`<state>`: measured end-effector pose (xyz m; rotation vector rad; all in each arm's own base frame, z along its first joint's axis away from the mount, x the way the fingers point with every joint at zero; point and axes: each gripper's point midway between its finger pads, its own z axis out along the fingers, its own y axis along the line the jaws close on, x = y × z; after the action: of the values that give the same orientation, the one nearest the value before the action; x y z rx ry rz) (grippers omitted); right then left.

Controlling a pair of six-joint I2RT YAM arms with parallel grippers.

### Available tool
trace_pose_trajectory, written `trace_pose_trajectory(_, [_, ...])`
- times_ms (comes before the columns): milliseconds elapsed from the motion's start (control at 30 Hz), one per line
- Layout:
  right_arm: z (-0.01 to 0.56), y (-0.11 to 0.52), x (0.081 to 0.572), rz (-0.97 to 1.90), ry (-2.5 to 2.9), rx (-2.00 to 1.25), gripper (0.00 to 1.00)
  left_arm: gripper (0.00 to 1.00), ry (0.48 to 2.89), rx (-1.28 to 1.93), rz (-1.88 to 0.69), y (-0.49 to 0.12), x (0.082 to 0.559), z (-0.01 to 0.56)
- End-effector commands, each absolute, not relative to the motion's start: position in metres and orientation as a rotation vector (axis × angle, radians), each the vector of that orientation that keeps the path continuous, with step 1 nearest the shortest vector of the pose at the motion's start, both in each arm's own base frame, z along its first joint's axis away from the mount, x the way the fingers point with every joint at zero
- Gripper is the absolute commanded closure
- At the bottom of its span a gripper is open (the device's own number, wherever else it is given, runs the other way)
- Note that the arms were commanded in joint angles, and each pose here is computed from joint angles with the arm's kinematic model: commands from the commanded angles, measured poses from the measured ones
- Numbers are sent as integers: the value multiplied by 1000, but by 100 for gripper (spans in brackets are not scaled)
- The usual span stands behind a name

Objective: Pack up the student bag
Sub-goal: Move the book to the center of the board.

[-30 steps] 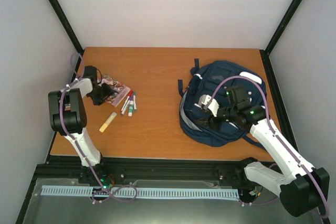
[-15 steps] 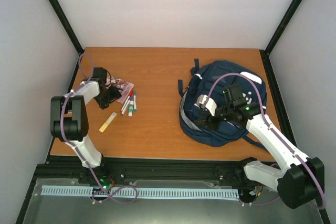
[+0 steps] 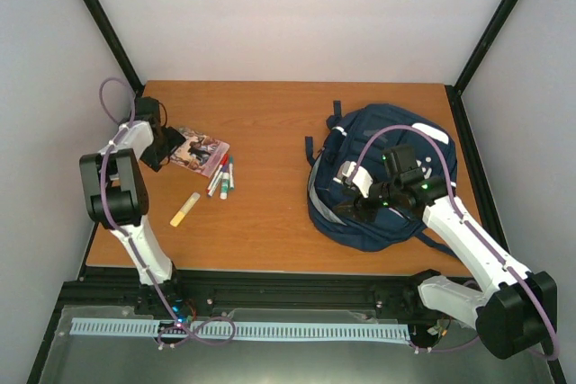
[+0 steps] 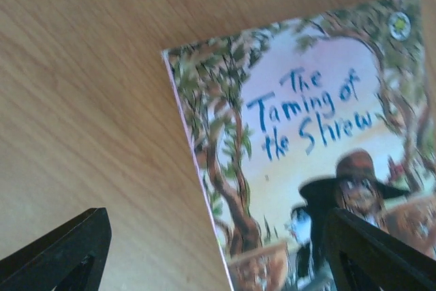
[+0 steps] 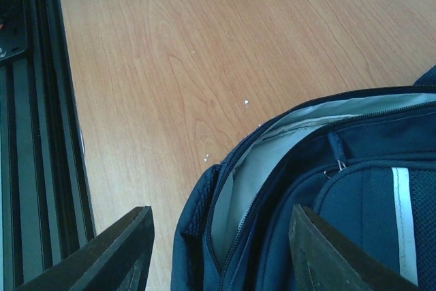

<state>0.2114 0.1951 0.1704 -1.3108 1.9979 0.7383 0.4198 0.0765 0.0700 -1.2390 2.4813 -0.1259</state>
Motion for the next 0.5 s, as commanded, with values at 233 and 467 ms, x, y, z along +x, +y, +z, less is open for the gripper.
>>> trace_pose_trajectory(233, [167, 194, 217, 697, 2009, -1299, 43, 11, 2431, -1343, -181, 87, 470, 49])
trace_pose_trajectory(467, [161, 194, 220, 694, 2036, -1297, 42, 14, 2575, -1232, -292, 73, 510, 17])
